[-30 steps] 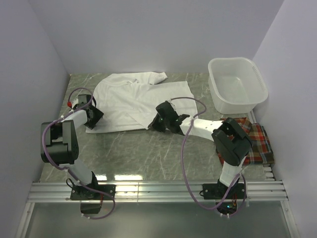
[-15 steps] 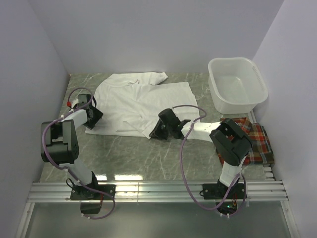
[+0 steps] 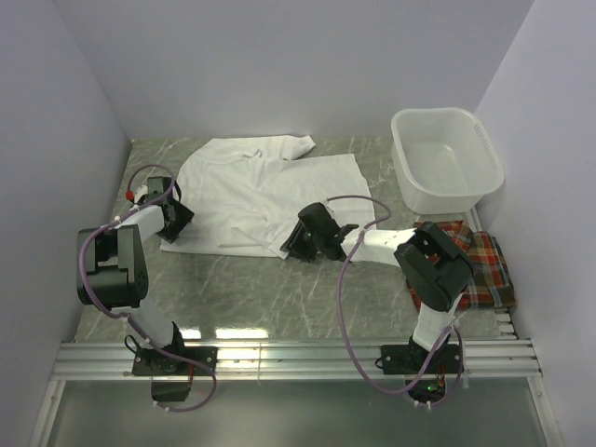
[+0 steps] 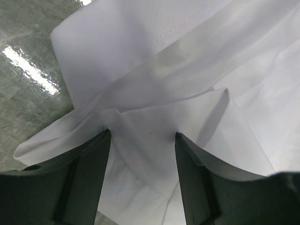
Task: Fold and stack the long sleeve shirts
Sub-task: Fold the shirt
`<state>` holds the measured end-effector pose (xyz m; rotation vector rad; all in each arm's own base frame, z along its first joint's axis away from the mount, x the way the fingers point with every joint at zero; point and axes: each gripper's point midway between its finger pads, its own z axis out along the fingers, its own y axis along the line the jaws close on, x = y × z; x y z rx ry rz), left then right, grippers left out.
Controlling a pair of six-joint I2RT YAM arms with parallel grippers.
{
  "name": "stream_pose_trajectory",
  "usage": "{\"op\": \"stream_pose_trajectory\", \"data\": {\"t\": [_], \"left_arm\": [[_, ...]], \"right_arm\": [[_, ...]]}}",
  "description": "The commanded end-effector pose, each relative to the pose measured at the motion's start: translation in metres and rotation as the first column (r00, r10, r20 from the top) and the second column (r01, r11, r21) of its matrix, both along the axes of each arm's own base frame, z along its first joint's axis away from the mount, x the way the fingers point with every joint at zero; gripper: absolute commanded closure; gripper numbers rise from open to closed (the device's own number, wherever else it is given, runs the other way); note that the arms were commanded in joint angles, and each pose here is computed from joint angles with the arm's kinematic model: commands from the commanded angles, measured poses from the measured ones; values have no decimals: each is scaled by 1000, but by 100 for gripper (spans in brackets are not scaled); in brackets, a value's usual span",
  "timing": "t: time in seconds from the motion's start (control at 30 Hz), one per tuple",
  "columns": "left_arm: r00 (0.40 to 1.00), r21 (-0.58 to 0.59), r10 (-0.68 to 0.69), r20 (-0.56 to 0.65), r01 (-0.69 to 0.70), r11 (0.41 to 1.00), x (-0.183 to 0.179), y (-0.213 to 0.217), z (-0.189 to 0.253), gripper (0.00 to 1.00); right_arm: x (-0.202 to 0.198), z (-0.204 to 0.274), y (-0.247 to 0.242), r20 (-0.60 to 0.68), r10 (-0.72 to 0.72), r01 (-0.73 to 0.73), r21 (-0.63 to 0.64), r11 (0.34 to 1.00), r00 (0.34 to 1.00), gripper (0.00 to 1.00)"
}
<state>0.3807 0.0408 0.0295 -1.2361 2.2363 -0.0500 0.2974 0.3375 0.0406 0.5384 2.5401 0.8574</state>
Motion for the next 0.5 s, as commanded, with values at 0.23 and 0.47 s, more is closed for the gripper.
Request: {"op": "stream_pose_trajectory", "data": {"t": [0.23, 0.47], "left_arm": [[1000, 10, 1, 12, -1, 1000, 4, 3, 7, 37], [1000, 13, 3, 9, -3, 1000, 3, 4, 6, 37]], "right_arm": [[29, -2, -12, 72, -93, 94, -3, 996, 993, 58], [35, -16, -15, 62, -107, 108, -3, 994, 992, 59]]}}
